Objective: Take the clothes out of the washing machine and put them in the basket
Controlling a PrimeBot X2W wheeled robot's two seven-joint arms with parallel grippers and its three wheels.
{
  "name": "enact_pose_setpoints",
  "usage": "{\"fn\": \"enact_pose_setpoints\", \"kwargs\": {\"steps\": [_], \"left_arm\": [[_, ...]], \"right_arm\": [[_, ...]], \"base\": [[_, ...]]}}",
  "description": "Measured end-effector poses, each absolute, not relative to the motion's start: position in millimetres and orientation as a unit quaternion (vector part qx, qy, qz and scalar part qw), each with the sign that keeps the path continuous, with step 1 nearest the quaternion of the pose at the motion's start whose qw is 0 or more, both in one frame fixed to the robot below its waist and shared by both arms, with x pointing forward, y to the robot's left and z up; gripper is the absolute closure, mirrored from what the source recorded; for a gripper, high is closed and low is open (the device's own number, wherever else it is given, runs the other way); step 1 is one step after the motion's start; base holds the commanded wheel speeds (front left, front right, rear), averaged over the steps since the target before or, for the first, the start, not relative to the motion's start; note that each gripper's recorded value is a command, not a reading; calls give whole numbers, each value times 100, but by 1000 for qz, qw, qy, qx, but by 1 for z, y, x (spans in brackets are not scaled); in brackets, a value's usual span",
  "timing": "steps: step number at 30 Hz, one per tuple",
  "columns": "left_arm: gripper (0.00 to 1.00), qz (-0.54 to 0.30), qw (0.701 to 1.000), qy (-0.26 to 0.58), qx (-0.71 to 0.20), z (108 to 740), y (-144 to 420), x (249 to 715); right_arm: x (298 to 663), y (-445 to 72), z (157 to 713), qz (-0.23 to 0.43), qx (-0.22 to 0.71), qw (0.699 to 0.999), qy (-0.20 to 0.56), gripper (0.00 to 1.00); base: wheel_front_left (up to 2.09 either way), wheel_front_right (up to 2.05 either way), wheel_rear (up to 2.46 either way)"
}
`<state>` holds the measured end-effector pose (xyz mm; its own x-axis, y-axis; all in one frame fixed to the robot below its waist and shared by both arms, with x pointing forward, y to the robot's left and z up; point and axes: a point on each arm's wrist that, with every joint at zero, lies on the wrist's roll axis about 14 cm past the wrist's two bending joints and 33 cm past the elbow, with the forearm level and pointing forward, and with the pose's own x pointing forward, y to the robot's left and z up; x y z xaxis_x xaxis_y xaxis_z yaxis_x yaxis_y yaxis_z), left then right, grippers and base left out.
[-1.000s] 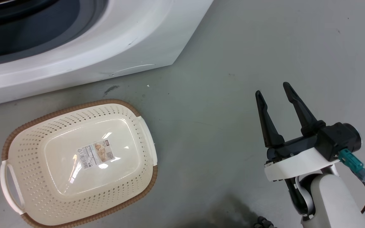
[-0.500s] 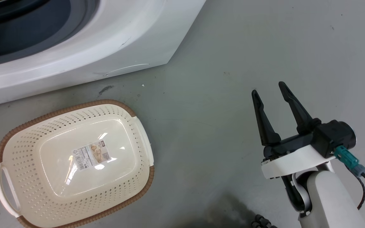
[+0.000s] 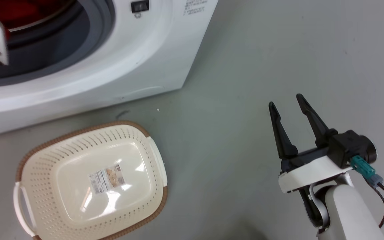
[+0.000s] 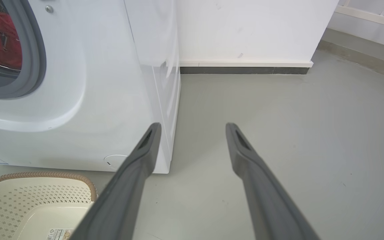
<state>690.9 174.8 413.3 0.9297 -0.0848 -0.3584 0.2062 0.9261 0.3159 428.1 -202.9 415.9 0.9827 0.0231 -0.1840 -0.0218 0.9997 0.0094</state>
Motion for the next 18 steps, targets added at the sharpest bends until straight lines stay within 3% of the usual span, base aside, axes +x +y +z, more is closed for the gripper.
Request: {"fn": "enact_pose_setpoints", "kwargs": {"steps": [5,18], "left_arm": [[100,-77,986,98,109,446,159,656],[100,-74,997,-13,31,545,157,566]], "right_arm": [[410,-209,439,-1,-5,997,80,0],[370,-190,495,18,-1,999,32,0]], "base": [[0,0,0],[0,0,0]]}}
